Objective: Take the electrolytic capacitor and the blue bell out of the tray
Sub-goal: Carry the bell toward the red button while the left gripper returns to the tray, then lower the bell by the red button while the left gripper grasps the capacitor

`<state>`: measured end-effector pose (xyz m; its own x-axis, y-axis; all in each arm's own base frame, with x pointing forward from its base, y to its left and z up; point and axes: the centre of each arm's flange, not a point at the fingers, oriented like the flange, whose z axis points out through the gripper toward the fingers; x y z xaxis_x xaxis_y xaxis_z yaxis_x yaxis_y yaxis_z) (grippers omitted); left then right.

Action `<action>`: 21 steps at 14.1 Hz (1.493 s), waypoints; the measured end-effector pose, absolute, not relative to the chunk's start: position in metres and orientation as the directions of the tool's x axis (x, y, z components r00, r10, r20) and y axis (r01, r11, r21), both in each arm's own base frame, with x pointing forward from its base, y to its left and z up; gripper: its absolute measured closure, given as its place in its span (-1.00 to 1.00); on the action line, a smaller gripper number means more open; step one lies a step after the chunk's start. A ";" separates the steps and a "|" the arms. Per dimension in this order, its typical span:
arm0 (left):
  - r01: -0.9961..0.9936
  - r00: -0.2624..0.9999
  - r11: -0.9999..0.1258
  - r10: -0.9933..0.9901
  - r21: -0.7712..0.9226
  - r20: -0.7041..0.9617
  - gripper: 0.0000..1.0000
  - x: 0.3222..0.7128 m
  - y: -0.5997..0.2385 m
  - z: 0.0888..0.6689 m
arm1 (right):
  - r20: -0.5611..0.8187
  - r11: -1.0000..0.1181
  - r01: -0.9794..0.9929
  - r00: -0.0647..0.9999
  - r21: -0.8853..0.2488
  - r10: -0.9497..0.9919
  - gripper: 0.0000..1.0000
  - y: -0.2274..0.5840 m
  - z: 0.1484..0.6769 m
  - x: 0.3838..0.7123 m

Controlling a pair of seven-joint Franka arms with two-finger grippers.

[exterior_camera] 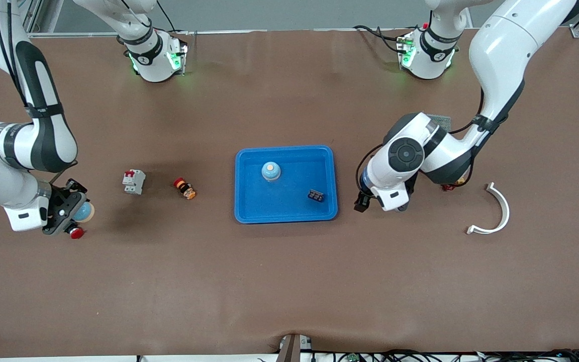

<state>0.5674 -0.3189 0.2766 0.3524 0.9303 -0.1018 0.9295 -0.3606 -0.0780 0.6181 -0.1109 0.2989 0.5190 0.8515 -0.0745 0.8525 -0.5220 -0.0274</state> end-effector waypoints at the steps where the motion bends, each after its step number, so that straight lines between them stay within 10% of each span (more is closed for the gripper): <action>1: 0.932 0.345 -0.354 0.933 -0.082 -0.105 -1.00 0.565 -0.326 0.274 | -0.074 -0.521 0.853 0.518 -0.030 0.852 -0.32 -0.120 0.293 0.613; 21: 0.979 0.196 -0.199 0.978 -0.037 -0.068 -0.88 0.526 -0.444 0.197 | -0.026 -0.514 0.857 0.515 0.031 0.857 -0.32 -0.137 0.187 0.550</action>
